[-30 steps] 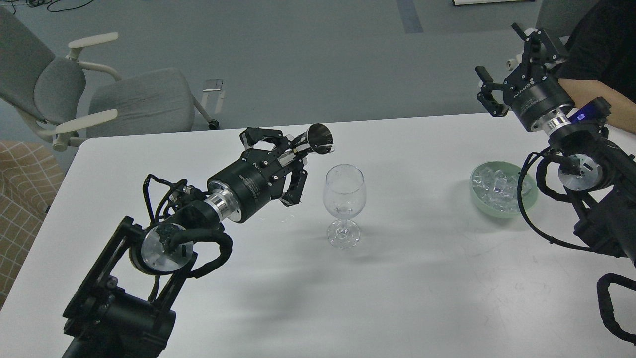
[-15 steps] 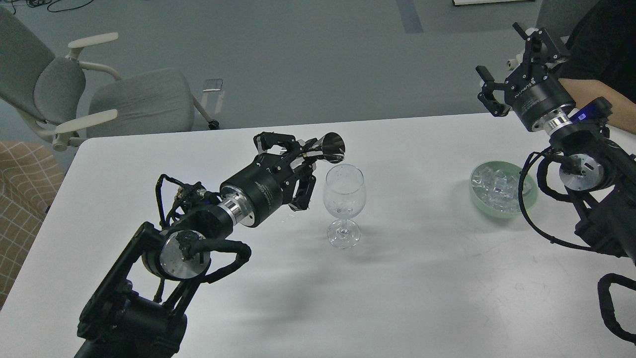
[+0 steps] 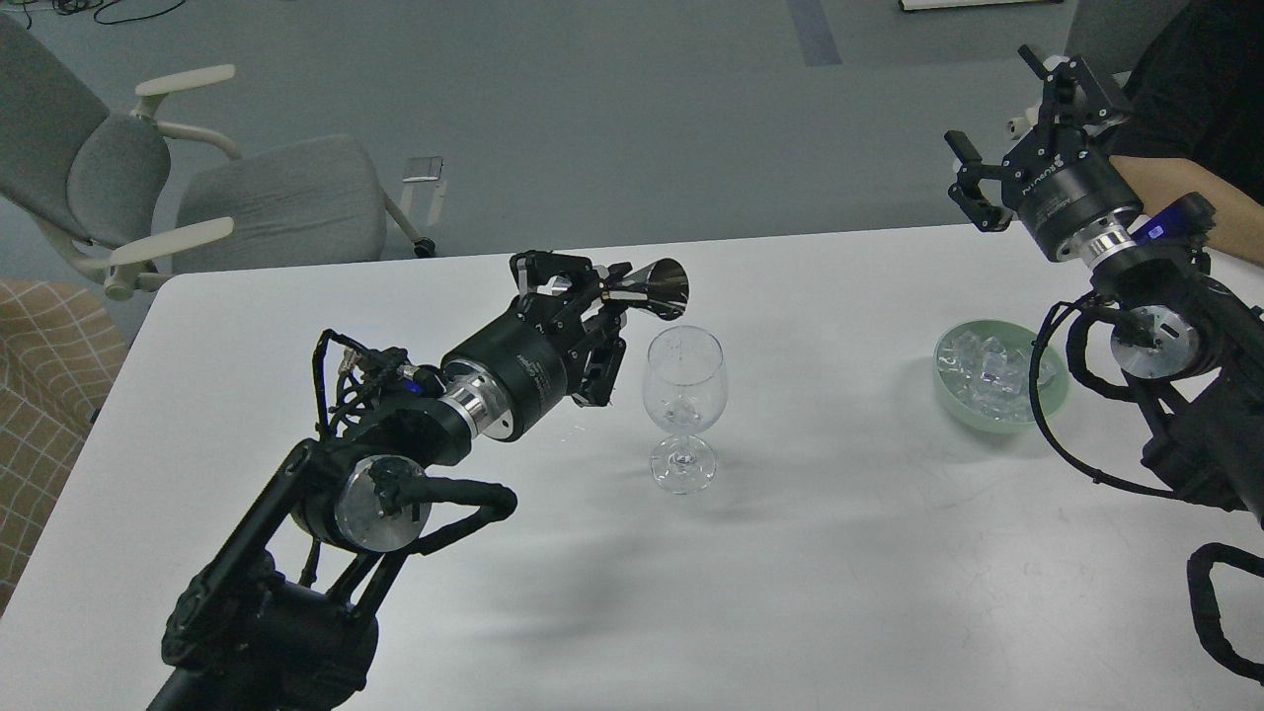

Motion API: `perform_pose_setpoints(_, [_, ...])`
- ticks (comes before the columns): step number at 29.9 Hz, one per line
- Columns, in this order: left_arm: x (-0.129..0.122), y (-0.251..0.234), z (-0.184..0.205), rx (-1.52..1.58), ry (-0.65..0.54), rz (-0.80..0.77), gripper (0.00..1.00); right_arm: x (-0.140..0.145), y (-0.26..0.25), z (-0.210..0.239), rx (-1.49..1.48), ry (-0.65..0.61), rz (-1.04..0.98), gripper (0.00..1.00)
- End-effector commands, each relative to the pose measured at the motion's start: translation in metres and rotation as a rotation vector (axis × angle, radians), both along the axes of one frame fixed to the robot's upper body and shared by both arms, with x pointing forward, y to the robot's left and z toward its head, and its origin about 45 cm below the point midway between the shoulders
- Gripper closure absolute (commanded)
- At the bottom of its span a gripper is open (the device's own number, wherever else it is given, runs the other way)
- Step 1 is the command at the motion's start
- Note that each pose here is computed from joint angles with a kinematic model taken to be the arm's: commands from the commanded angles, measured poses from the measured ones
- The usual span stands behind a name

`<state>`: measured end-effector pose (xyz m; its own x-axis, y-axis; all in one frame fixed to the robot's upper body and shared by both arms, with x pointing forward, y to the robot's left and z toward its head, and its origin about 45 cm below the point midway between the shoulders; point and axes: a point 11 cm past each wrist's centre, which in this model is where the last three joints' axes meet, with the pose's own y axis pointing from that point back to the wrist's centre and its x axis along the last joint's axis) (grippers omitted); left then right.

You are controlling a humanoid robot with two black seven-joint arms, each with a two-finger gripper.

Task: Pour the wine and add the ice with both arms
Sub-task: 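Tilt the jigger with the left gripper to pour into the wine glass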

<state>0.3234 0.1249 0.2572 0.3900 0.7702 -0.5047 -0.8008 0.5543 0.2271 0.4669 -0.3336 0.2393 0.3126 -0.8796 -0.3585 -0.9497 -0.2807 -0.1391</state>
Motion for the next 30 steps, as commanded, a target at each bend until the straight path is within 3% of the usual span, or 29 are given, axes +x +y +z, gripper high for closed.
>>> perform_pose_setpoints(1, [0.001,0.001,0.002,0.022,-0.028,0.001,1.00,0.000,0.000,0.000,0.000,0.000,0.000,0.00])
perform_pose_setpoints(16, [0.004,0.000,0.010,0.116,-0.136,-0.024,1.00,0.000,0.000,-0.001,0.000,0.001,0.000,0.00])
perform_pose_setpoints(30, [0.002,0.002,0.014,0.264,-0.321,-0.059,1.00,-0.002,-0.001,-0.004,0.000,0.007,-0.002,0.00])
